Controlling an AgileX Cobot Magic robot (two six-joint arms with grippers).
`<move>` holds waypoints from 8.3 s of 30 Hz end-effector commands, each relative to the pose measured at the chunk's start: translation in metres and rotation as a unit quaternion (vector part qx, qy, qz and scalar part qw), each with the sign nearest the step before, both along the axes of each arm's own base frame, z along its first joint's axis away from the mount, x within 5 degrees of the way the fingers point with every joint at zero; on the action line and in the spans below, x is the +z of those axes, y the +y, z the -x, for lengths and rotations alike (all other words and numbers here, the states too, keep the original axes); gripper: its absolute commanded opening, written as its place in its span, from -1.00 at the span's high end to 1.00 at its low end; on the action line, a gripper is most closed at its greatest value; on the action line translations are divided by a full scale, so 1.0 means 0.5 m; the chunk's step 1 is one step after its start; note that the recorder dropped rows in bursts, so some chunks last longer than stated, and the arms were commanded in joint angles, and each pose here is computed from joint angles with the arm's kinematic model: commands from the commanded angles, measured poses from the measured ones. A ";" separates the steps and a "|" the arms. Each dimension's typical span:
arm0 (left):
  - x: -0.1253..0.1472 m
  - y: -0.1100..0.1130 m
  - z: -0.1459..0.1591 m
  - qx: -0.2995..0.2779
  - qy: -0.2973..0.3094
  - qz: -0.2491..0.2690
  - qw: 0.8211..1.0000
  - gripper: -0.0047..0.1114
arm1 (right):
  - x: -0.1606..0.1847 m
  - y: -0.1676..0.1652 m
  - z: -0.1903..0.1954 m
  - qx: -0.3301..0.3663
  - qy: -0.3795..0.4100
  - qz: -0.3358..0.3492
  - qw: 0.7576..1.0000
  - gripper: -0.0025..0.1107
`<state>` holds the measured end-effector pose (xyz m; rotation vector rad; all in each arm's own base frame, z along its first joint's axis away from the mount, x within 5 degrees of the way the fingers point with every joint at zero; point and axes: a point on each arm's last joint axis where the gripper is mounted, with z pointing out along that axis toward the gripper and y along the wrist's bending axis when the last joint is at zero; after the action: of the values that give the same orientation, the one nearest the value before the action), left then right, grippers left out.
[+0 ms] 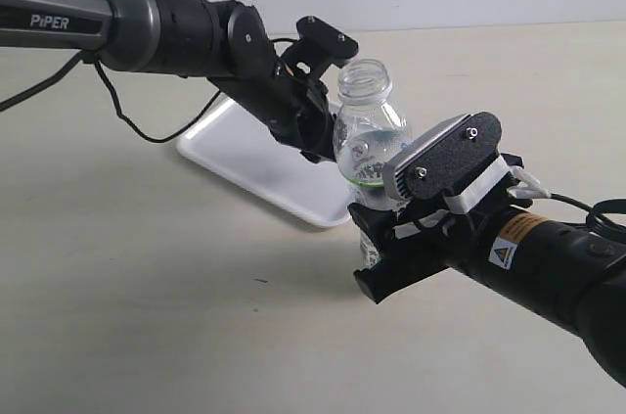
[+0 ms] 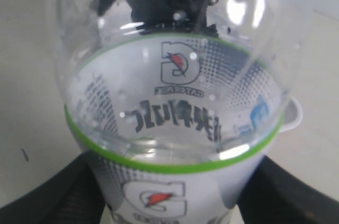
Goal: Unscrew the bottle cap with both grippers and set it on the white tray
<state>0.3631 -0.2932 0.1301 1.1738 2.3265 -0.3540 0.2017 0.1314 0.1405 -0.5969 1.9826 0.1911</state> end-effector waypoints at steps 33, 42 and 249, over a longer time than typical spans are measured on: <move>-0.015 0.004 -0.014 0.007 -0.008 0.003 1.000 0.92 | 0.014 -0.019 0.005 -0.026 -0.061 -0.023 0.998 0.96; -0.017 0.033 -0.031 0.014 -0.001 -0.008 1.000 0.92 | 0.003 -0.049 0.032 -0.056 -0.076 -0.043 0.995 0.96; 0.101 0.572 0.621 0.343 -0.312 0.163 0.871 0.92 | 0.160 -0.270 0.301 -0.286 -0.185 -0.137 0.930 -0.20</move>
<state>0.0534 -0.0081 0.1836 0.1937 1.8122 -0.0813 0.0514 -0.0024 0.2233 0.1561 1.6304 0.0323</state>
